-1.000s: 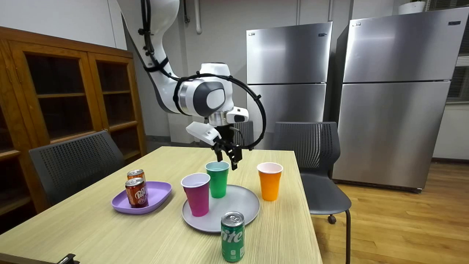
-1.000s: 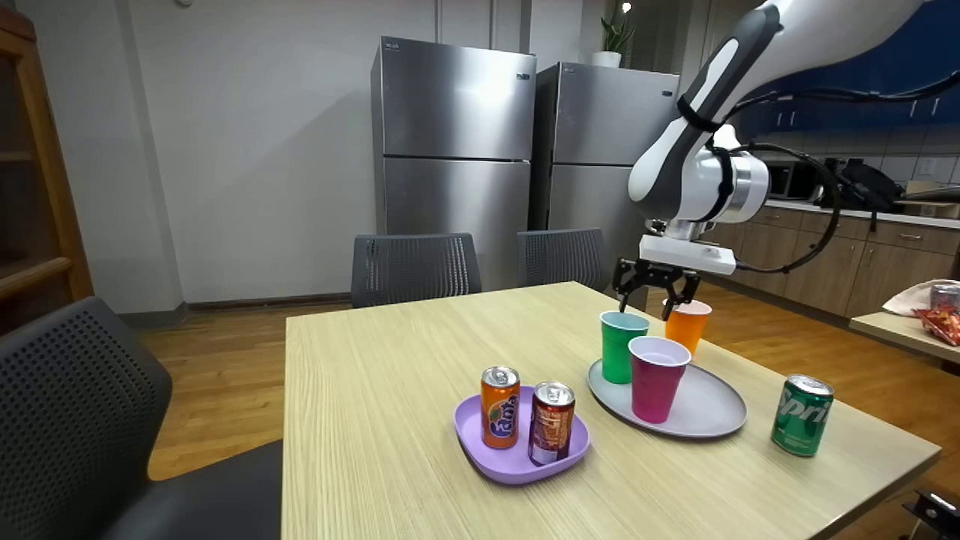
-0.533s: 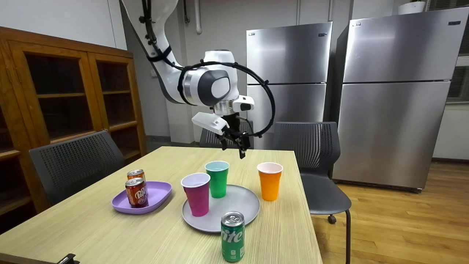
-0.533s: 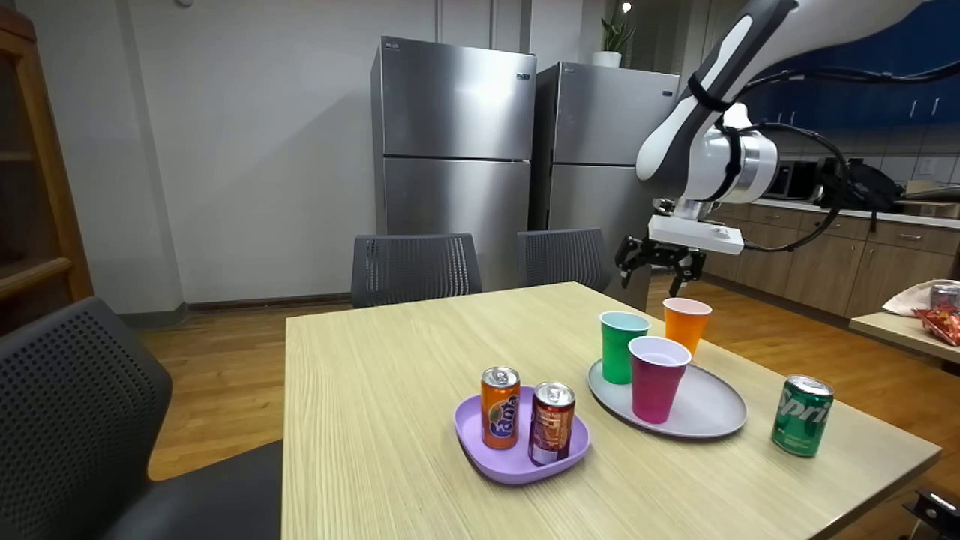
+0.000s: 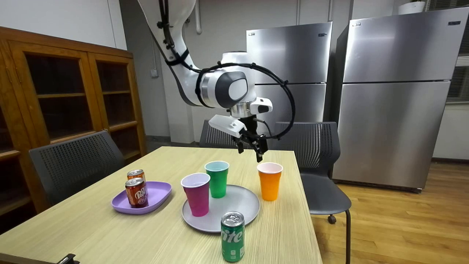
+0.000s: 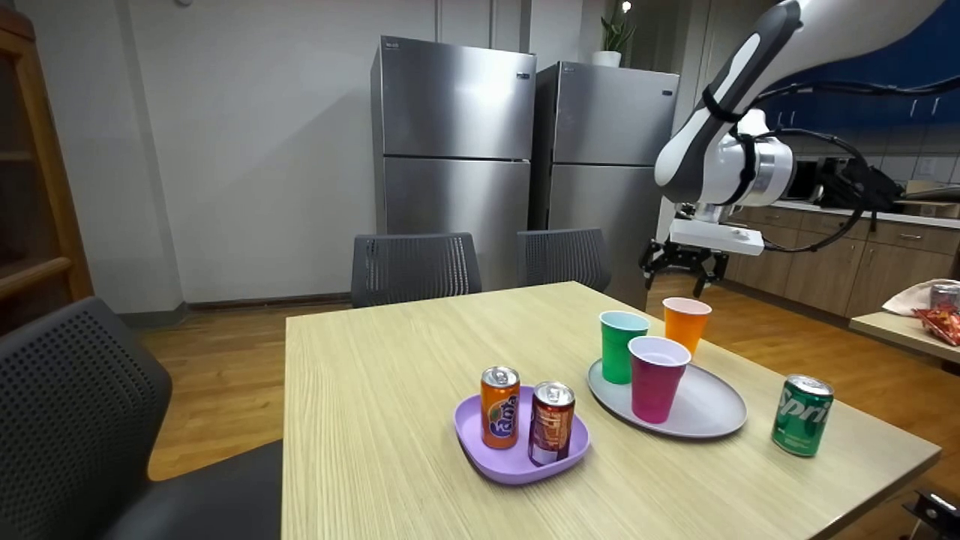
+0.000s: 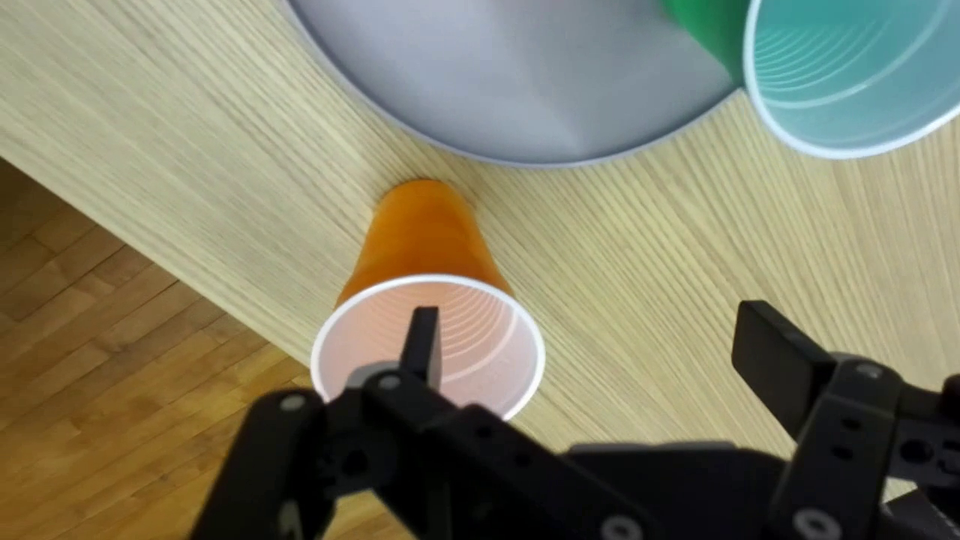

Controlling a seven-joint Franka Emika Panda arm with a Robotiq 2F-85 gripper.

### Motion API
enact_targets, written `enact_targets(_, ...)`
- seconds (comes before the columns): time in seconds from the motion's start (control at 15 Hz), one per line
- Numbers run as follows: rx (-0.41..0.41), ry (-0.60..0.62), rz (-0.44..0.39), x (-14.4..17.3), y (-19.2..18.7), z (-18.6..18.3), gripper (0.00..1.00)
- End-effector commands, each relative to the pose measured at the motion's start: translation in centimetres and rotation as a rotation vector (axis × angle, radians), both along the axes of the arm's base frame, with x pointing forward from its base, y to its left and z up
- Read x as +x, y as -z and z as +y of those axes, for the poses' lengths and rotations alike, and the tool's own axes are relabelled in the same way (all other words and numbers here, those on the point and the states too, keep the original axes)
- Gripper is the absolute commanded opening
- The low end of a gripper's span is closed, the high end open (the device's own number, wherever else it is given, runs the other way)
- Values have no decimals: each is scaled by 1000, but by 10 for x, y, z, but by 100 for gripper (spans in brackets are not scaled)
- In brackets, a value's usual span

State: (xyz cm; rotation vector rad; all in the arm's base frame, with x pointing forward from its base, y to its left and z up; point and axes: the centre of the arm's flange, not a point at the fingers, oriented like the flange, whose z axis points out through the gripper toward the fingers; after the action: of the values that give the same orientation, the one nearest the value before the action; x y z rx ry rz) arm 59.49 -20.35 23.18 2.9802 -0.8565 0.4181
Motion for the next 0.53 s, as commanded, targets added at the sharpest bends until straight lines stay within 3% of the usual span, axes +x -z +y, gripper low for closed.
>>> enact_targets(0.0, 3, 9, 34, 12, -3, -34, 100)
enact_targets(0.47, 12, 41, 79, 32, 17, -60, 100)
